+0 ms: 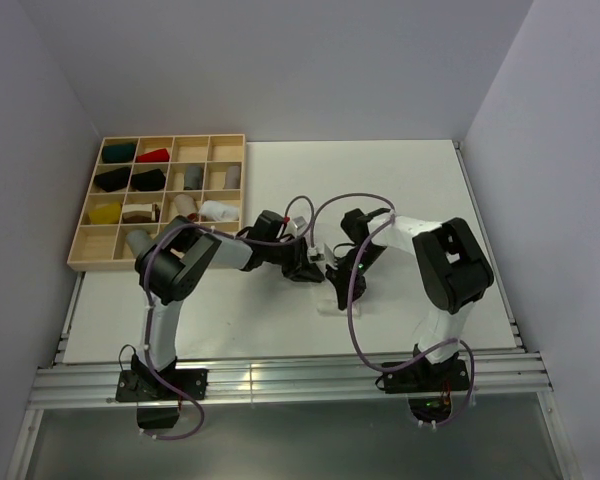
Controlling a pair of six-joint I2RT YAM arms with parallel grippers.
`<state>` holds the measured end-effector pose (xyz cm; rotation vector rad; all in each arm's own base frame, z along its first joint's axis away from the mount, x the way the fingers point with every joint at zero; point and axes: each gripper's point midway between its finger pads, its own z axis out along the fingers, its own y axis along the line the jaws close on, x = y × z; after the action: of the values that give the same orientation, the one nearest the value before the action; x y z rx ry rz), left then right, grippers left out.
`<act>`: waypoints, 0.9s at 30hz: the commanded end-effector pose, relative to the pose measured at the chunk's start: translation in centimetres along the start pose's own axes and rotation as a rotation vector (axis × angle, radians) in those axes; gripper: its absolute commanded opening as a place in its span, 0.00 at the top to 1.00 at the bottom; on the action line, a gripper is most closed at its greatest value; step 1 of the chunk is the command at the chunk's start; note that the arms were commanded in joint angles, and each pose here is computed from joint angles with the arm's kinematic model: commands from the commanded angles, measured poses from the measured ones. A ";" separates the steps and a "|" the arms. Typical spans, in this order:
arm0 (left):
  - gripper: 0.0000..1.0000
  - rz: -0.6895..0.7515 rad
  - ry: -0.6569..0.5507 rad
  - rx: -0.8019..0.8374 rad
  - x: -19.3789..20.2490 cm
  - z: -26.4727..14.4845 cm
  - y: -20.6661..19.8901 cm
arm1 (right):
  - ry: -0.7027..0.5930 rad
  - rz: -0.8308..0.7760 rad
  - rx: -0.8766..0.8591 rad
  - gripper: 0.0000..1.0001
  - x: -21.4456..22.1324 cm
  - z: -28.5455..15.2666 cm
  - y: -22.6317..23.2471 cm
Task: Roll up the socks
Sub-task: Roll the sock at the center of the board.
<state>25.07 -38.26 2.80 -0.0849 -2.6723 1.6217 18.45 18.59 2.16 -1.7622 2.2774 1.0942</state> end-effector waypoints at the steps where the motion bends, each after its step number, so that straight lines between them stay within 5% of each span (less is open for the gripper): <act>1: 0.73 0.116 -0.149 0.042 -2.9 -1.1 -2.8 | 0.087 0.079 -0.070 0.79 2.5 0.3 1.4; 15: 0.76 0.222 -0.545 0.007 -3.0 -7.8 -2.6 | 0.085 0.258 -0.146 0.80 1.7 -0.7 -1.2; 20: 0.73 0.463 -0.619 -0.025 -1.9 -9.0 -4.8 | 0.101 0.311 -0.121 0.81 1.2 -0.7 -2.8; 27: 0.68 0.921 -0.419 -0.072 3.2 -3.7 -9.2 | 0.123 0.332 -0.104 0.81 1.0 -0.8 -3.6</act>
<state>21.87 -37.25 11.28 -0.8101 -3.2353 1.9148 19.40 17.41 1.95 -1.5002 2.7347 1.3448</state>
